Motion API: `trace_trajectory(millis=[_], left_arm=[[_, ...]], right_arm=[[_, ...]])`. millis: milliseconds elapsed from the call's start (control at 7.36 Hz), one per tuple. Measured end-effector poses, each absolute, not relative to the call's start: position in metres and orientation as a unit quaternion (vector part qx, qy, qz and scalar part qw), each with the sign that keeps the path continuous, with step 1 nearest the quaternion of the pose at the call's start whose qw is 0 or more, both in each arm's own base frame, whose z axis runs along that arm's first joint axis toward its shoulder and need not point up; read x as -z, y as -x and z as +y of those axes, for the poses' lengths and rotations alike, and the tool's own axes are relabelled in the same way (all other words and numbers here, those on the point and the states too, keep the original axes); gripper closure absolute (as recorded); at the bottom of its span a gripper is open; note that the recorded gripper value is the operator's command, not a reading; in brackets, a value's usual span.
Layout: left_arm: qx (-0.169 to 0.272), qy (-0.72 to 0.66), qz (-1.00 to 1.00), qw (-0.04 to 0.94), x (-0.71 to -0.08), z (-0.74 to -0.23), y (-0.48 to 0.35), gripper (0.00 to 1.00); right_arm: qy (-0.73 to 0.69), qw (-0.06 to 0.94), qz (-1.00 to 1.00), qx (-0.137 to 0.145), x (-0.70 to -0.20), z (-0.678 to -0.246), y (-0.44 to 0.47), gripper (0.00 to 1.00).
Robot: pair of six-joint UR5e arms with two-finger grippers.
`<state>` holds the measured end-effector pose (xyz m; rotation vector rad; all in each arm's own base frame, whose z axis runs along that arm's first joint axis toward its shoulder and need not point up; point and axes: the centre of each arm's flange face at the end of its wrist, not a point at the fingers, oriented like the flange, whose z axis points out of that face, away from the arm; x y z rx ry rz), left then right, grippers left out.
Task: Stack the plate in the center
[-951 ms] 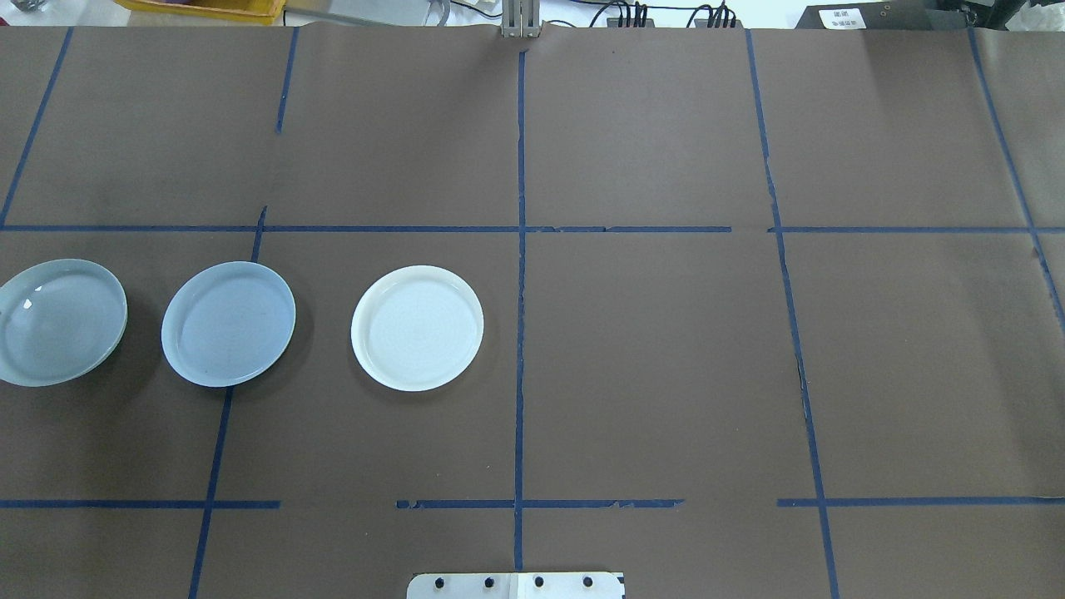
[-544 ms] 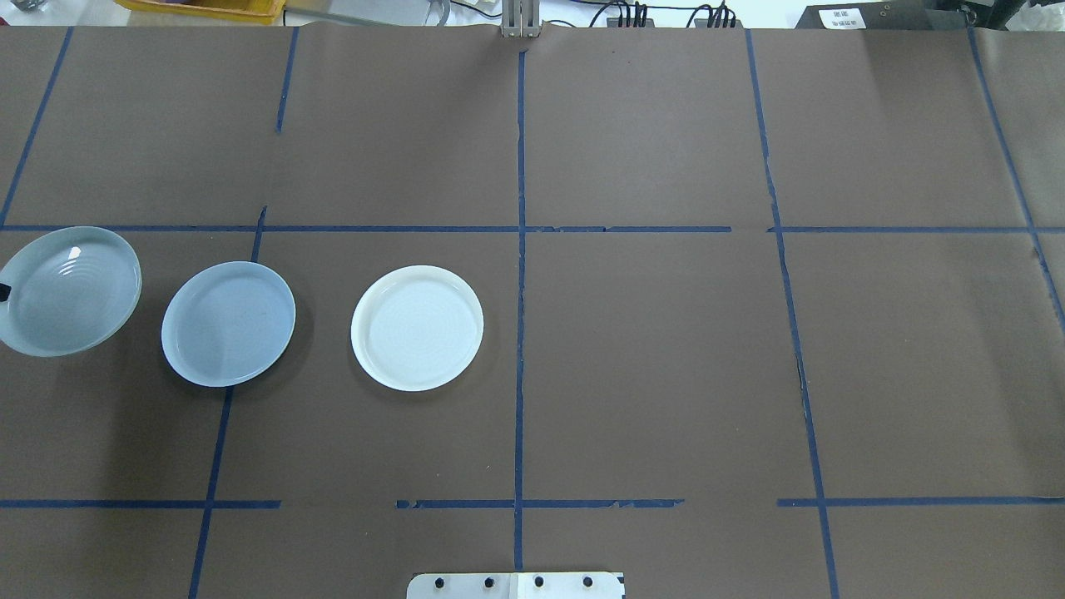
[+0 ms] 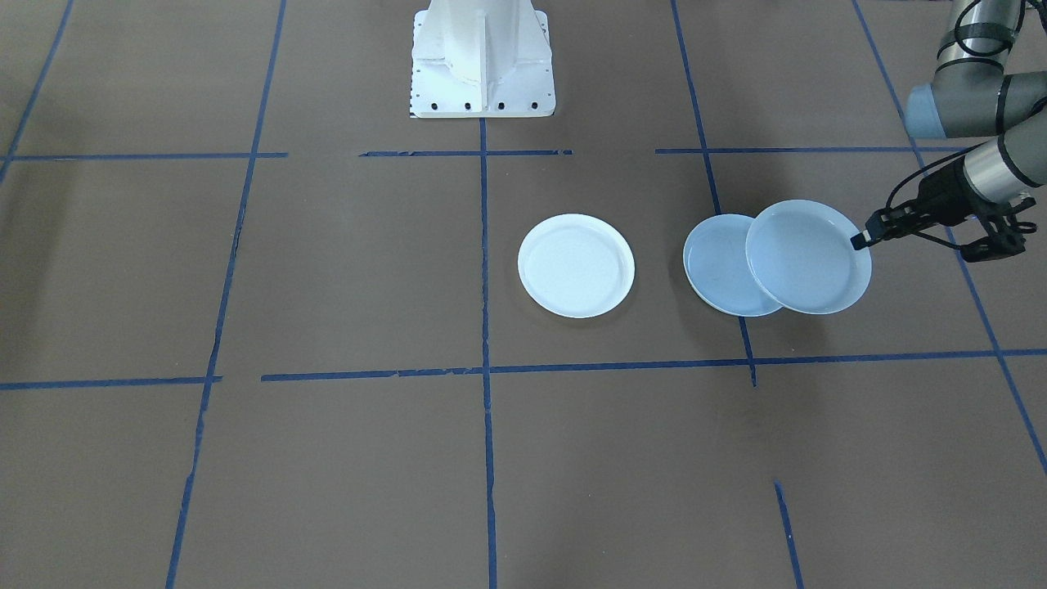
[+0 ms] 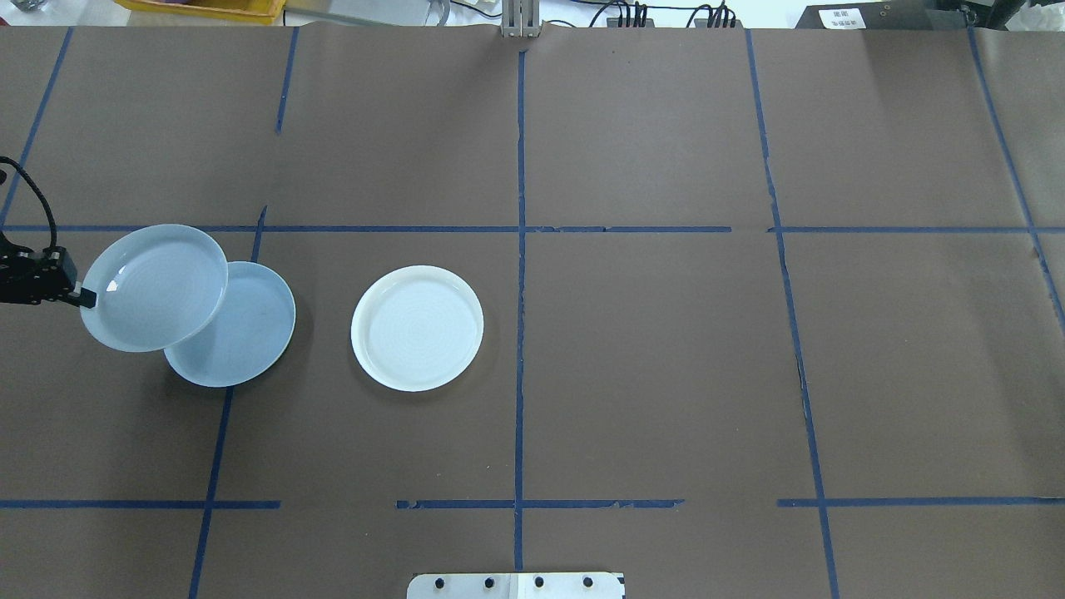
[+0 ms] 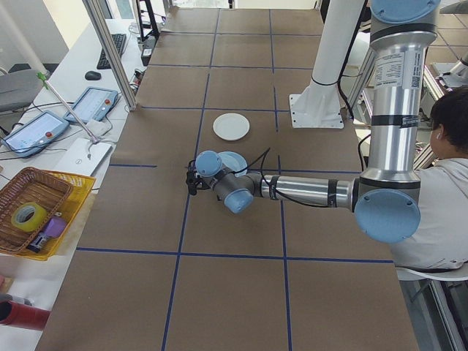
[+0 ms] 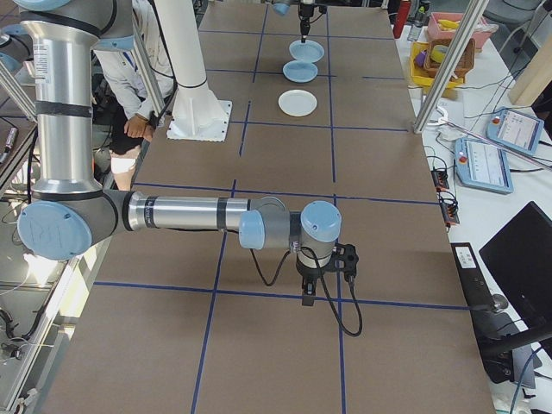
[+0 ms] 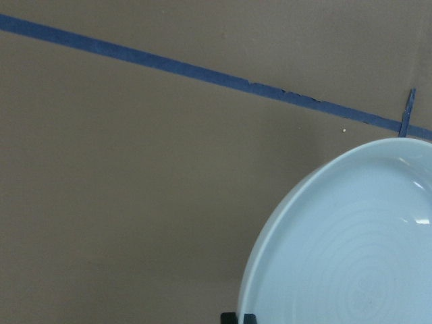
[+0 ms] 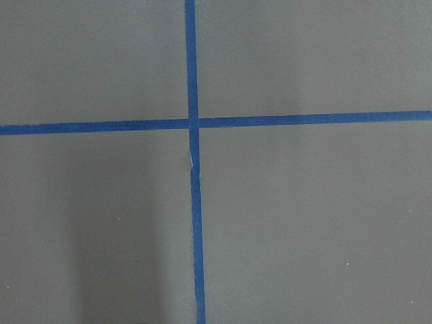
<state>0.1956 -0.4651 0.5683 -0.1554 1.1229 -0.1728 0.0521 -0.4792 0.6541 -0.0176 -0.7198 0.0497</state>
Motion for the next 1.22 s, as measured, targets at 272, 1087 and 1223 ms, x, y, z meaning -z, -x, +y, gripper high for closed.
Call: trace_trajectory(millis=[272, 1087, 1223], left_arm=[[0.082, 0.091, 0.535, 0.836, -0.557, -0.46, -0.228, 1.0], [0.088, 0.101, 0.552, 0.823, -0.51, -0.478, -0.265, 0.0], [0.098, 0.102, 0.562, 0.815, -0.482, -0.49, -0.277, 0.0]], right_arm=[[0.009, 0.935, -0.352, -0.024, -0.654, -0.479, -0.052, 0.0], [0.009, 0.935, -0.352, -0.024, -0.654, -0.479, -0.052, 0.0], [0.009, 0.935, -0.352, -0.024, -0.654, -0.479, -0.052, 0.0]])
